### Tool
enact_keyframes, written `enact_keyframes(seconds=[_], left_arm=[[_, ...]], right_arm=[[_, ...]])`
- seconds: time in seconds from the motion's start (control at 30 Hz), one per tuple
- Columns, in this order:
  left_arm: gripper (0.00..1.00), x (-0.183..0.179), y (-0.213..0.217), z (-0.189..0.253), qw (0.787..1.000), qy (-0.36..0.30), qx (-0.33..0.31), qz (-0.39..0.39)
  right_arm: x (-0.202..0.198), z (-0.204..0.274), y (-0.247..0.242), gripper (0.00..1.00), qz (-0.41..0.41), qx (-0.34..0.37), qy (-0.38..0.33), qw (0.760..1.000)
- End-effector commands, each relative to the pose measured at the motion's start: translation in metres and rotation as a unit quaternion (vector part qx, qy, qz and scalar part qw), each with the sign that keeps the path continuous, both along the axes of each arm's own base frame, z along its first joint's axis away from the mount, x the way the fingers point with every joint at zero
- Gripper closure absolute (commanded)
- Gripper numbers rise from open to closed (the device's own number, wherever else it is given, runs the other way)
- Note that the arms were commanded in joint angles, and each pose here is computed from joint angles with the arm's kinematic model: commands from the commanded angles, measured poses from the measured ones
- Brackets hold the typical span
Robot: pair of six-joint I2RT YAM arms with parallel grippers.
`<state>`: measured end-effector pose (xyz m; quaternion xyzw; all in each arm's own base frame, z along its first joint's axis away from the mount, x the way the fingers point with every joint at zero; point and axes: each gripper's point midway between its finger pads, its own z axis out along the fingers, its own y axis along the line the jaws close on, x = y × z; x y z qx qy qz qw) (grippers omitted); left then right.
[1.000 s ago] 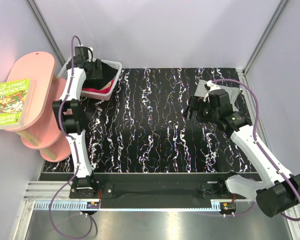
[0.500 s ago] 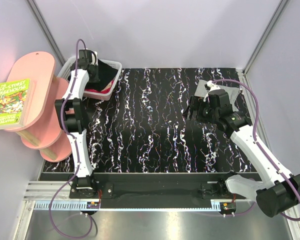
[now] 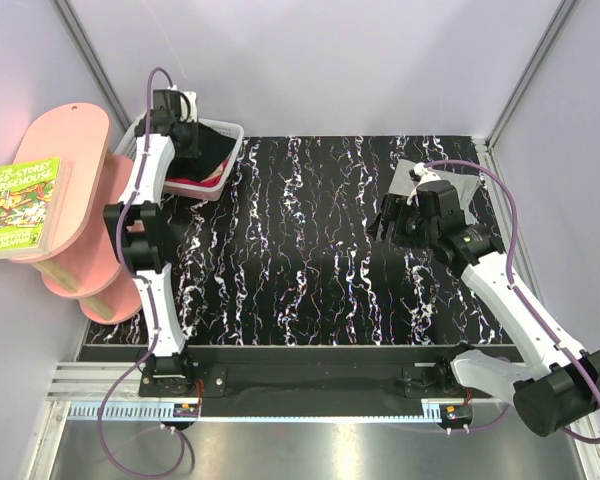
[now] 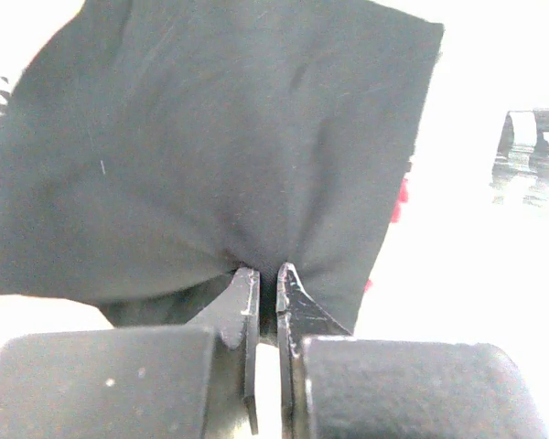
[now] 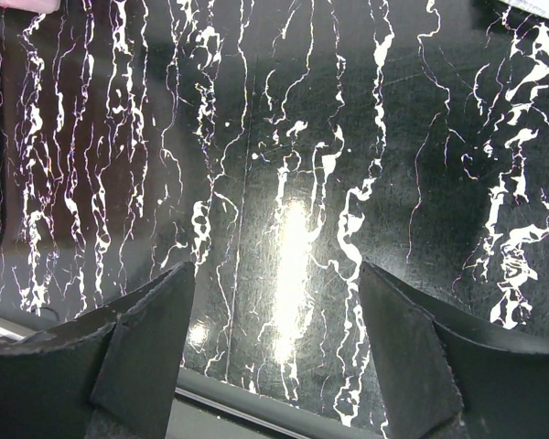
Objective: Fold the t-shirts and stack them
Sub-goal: Grab the tshirt from the pile, then move the tshirt to the center of the board
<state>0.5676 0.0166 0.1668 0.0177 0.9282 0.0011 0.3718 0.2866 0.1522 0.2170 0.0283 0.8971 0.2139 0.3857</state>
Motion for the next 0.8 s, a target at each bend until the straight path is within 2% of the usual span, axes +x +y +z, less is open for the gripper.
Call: enact_keyframes(seconds=[0.0,0.07,0.1,0.17,0.2,0.37,0.47,0.67,0.77], left_arm=[[1.00,-0.049,-0.064,0.210,0.972,-0.207,0.001,-0.115],[1.00,-0.072,-0.079,0.247,0.958,-0.245,0.000,-0.148],[1.00,-0.097,-0.089,0.280,0.945,-0.280,-0.001,-0.168],[1.00,-0.126,-0.109,0.300,0.930,-0.300,-0.018,-0.213],[1.00,-0.153,-0.114,0.324,0.918,-0.326,-0.021,-0.227],[1.00,-0.227,-0.153,0.340,0.887,-0.339,-0.040,-0.312],[1.00,-0.250,-0.169,0.316,0.886,-0.294,-0.073,-0.350],[1.00,-0.246,-0.188,0.228,0.908,-0.189,-0.067,-0.369],[1.00,-0.245,-0.197,0.204,0.911,-0.160,-0.061,-0.375]], right_arm=[[0.000,0.009,0.002,0.21,0.005,0.005,-0.021,1.000],[0.000,0.009,0.000,0.22,0.003,0.000,-0.025,1.000],[0.000,0.008,-0.001,0.22,0.001,-0.003,-0.025,1.000],[0.001,0.008,-0.003,0.22,0.000,-0.007,-0.029,1.000],[0.001,0.008,-0.005,0.22,-0.005,-0.010,-0.030,0.999],[0.003,0.011,-0.007,0.23,-0.015,-0.010,-0.037,0.999],[0.001,0.017,-0.007,0.24,-0.018,-0.002,-0.042,0.999],[0.000,0.032,-0.011,0.25,-0.032,0.010,-0.061,0.998],[-0.003,0.035,-0.013,0.25,-0.037,0.012,-0.064,0.997]])
